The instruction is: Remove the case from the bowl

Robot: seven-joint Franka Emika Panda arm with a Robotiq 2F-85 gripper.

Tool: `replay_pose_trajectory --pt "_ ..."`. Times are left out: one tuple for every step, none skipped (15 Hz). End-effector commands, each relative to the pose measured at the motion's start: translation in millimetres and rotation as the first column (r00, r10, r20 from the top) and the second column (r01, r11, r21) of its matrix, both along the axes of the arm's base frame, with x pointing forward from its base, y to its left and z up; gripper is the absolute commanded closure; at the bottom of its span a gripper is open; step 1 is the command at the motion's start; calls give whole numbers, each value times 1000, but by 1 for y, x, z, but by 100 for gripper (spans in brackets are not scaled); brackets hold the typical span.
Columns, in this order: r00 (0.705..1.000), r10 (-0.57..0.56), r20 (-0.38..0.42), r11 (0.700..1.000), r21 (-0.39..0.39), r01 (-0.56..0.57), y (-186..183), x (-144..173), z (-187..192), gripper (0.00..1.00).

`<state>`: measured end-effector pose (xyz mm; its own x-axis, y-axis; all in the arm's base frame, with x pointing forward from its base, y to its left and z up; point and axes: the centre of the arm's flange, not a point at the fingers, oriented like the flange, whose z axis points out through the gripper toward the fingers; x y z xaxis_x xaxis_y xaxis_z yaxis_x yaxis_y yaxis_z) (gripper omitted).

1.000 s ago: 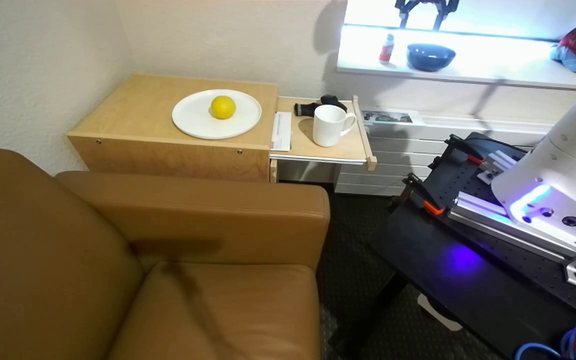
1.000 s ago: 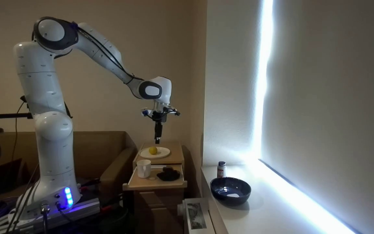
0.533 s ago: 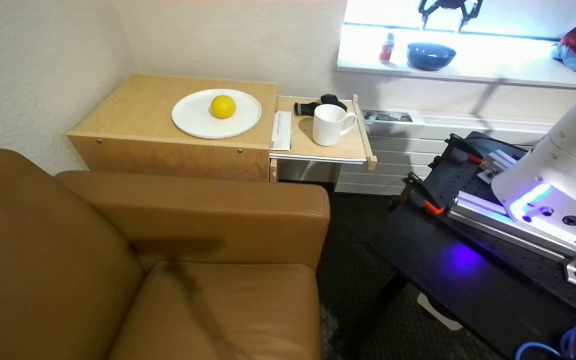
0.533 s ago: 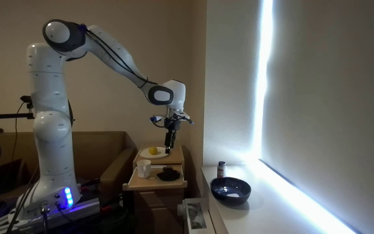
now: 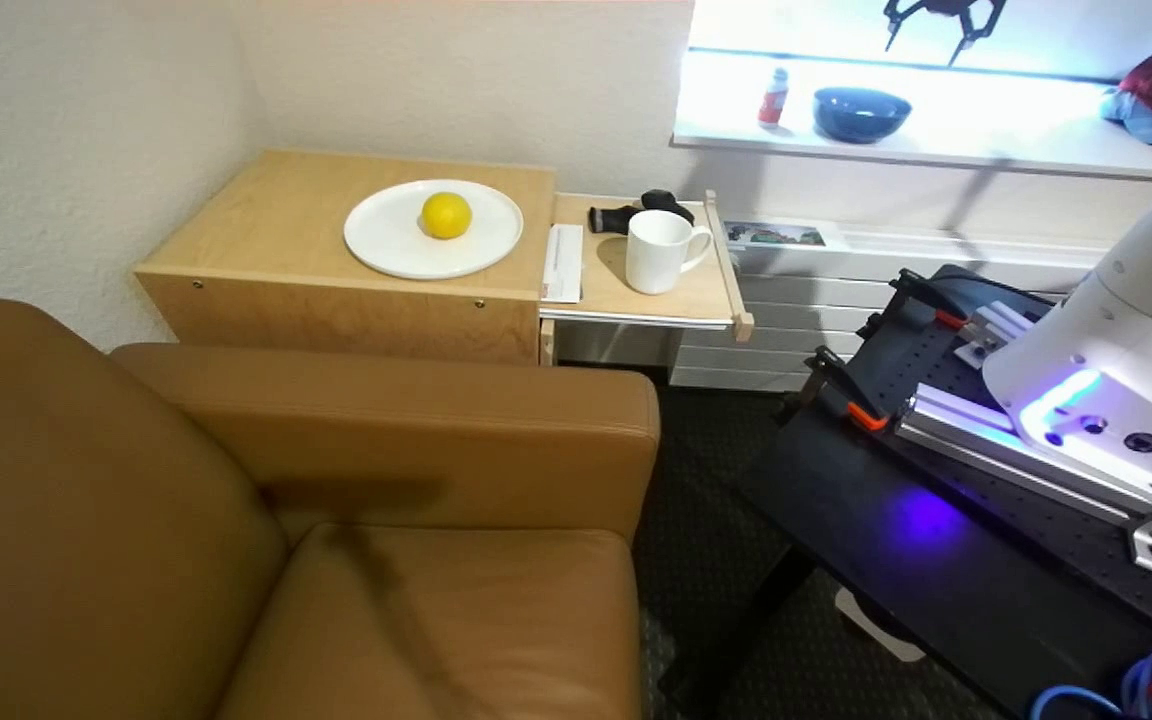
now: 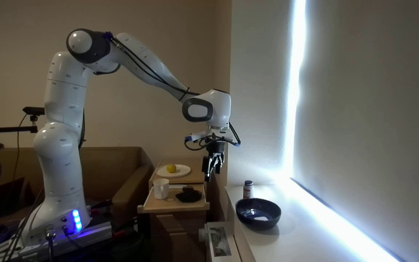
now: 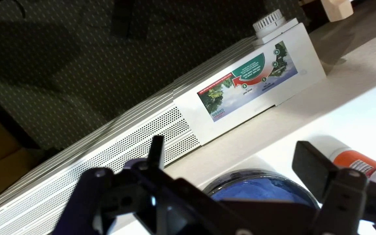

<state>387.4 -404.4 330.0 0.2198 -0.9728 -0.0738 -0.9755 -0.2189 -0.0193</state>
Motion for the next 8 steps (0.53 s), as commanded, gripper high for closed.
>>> replay_pose_trajectory --pt "998 7 -55 997 -76 -11 8 8 -14 0" --pt "995 -91 -51 990 -117 84 -1 21 -22 0" --pt "987 -151 -45 984 -105 146 -8 30 -25 0" --pt "975 -220 -25 971 -98 216 -17 40 -31 0" --pt "961 -277 -14 958 -87 275 -26 48 -36 0" --pt "943 -333 -2 940 -79 332 -33 56 -41 0" --pt "922 -388 9 919 -74 388 -44 65 -49 0" --pt "897 -441 17 895 -66 441 -54 73 -57 0"
